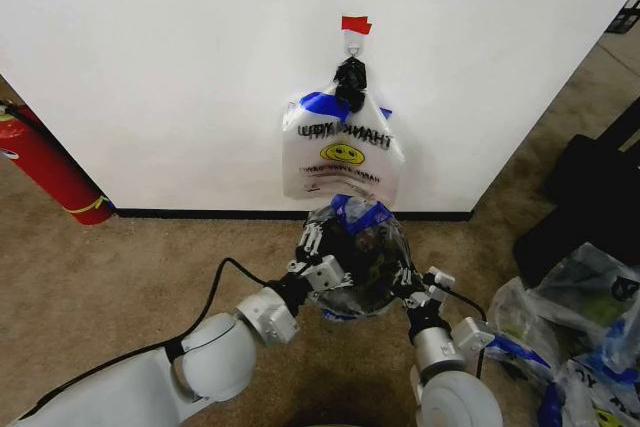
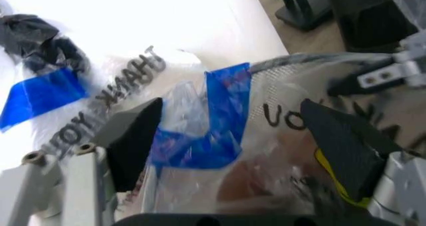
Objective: Pick up the garbage bag from the wall and place it over the trash bin.
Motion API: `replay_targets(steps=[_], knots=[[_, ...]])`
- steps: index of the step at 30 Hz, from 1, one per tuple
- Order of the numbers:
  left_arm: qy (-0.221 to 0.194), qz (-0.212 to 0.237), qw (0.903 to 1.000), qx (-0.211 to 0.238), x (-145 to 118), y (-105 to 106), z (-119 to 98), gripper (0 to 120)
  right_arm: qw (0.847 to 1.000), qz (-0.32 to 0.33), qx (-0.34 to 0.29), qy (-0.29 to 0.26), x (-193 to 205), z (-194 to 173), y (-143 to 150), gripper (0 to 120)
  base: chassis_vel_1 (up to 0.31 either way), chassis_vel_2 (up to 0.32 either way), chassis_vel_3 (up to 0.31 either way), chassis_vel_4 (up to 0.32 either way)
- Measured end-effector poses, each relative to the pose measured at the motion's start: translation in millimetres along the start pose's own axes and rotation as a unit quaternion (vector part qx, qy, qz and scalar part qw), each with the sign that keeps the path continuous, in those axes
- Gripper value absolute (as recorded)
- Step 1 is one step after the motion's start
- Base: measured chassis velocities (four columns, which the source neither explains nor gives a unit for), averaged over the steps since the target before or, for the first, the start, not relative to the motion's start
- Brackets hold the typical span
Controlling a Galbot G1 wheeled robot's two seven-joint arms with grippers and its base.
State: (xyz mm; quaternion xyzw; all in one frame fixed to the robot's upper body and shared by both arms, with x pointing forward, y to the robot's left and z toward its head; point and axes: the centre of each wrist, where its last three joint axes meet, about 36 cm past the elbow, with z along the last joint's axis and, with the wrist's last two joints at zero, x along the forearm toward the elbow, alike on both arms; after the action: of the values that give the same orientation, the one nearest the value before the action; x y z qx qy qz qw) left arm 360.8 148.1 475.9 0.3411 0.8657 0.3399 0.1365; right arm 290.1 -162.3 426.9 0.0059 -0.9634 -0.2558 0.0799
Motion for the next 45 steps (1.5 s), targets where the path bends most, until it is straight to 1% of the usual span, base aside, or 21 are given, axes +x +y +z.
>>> replay_targets(steps=[1, 3, 4, 6, 8, 9, 10, 11, 12, 15, 16, 18, 19, 22, 23, 29, 34, 38, 41, 42, 45], knots=[[0.001, -0.001, 1.0000, 0.000, -3.4, 0.0, 0.1, 78, 1.000, 0.001, 0.000, 0.000, 0.1, 0.0, -0.3, 0, 0.000, 0.000, 0.000, 0.000], [0.005, -0.002, 1.0000, 0.002, -11.3, -0.7, 0.7, 68, 1.000, 0.003, 0.000, -0.003, 0.4, -1.1, -1.4, 0, 0.000, 0.000, 0.000, 0.000], [0.005, -0.002, 1.0000, 0.002, -11.3, -0.7, 0.7, 68, 1.000, 0.003, 0.000, -0.003, 0.4, -1.1, -1.4, 0, 0.000, 0.000, 0.000, 0.000], [0.008, -0.007, 0.9999, -0.002, -17.8, -0.6, 2.9, 59, 1.000, 0.003, 0.000, -0.006, 0.8, -3.1, -1.5, 0, 0.000, 0.000, 0.000, 0.000], [0.012, -0.013, 0.9998, -0.011, -20.6, -0.8, 5.0, 53, 1.000, 0.002, -0.001, -0.007, 0.9, -4.0, -1.1, 0, 0.000, 0.000, 0.000, 0.000], [0.019, -0.021, 0.9993, -0.026, -22.0, -1.1, 6.8, 46, 1.000, 0.002, -0.001, -0.007, 0.6, -4.4, -1.0, 0, 0.000, 0.000, 0.000, 0.000], [0.021, -0.022, 0.9992, -0.028, -22.1, -1.1, 7.0, 45, 1.000, 0.001, -0.001, -0.008, 0.5, -4.6, -1.0, 0, 0.000, 0.000, 0.000, 0.000], [0.028, -0.027, 0.9986, -0.035, -22.7, -1.7, 7.5, 38, 1.000, 0.001, -0.002, -0.008, 0.0, -5.1, -0.9, 0, 0.000, 0.000, 0.000, 0.000], [0.028, -0.027, 0.9986, -0.035, -22.7, -1.7, 7.5, 38, 1.000, 0.001, -0.002, -0.008, 0.0, -5.1, -0.9, 0, 0.000, 0.000, 0.000, 0.000], [0.034, -0.032, 0.9981, -0.042, -24.0, -0.5, 7.8, 25, 1.000, 0.001, -0.003, -0.008, -0.7, -5.0, -0.6, 0, 0.000, 0.000, 0.000, 0.000], [0.034, -0.032, 0.9980, -0.042, -24.2, -0.2, 7.7, 23, 1.000, 0.000, -0.003, -0.008, -0.8, -4.9, -0.5, 0, 0.000, 0.000, 0.000, 0.000], [0.035, -0.032, 0.9980, -0.042, -24.8, 0.5, 7.3, 12, 1.000, 0.000, -0.003, -0.008, -1.0, -4.8, 0.1, 0, 0.000, 0.000, 0.000, 0.000], [0.035, -0.032, 0.9980, -0.042, -24.8, 0.5, 7.3, 12, 1.000, 0.000, -0.003, -0.008, -1.0, -4.8, 0.1, 0, 0.000, 0.000, 0.000, 0.000], [0.035, -0.031, 0.9981, -0.040, -25.4, 0.7, 7.4, 1, 1.000, 0.000, -0.004, -0.008, -1.0, -4.7, 0.2, 0, 0.000, 0.000, 0.000, 0.000], [0.035, -0.031, 0.9982, -0.039, -25.7, 0.8, 7.8, 0, 1.000, 0.001, -0.003, -0.008, -0.9, -4.7, 0.2, 0, 0.000, 0.000, 0.000, 0.000], [0.032, -0.029, 0.9988, -0.023, -25.7, 1.2, 7.3, 0, 1.000, 0.001, -0.002, -0.006, -0.3, -4.3, -0.1, 0, 0.000, 0.000, 0.000, 0.000], [0.024, -0.042, 0.9988, -0.005, -22.1, 7.5, -1.3, 0, 1.000, 0.002, -0.002, -0.007, -0.2, -4.9, -0.2, 0, 0.000, 0.000, 0.000, 0.000], [0.026, -0.040, 0.9988, 0.011, -5.7, 16.7, -10.9, 0, 1.000, 0.002, -0.001, -0.007, -0.1, -5.0, -0.6, 0, 0.000, 0.000, 0.000, 0.000], [0.033, -0.029, 0.9989, 0.017, 6.1, 14.8, -13.2, 0, 1.000, 0.002, 0.000, -0.006, 0.1, -4.8, -0.7, 0, 0.000, 0.000, 0.000, 0.000], [0.033, -0.029, 0.9989, 0.017, 6.1, 14.8, -13.2, 0, 1.000, 0.002, 0.000, -0.006, 0.1, -4.8, -0.7, 0, 0.000, 0.000, 0.000, 0.000], [0.050, -0.012, 0.9975, 0.047, 14.0, 9.6, -19.5, 0, 1.000, 0.002, 0.000, -0.005, 0.5, -4.3, -0.4, 0, 0.000, 0.000, 0.000, 0.000]])
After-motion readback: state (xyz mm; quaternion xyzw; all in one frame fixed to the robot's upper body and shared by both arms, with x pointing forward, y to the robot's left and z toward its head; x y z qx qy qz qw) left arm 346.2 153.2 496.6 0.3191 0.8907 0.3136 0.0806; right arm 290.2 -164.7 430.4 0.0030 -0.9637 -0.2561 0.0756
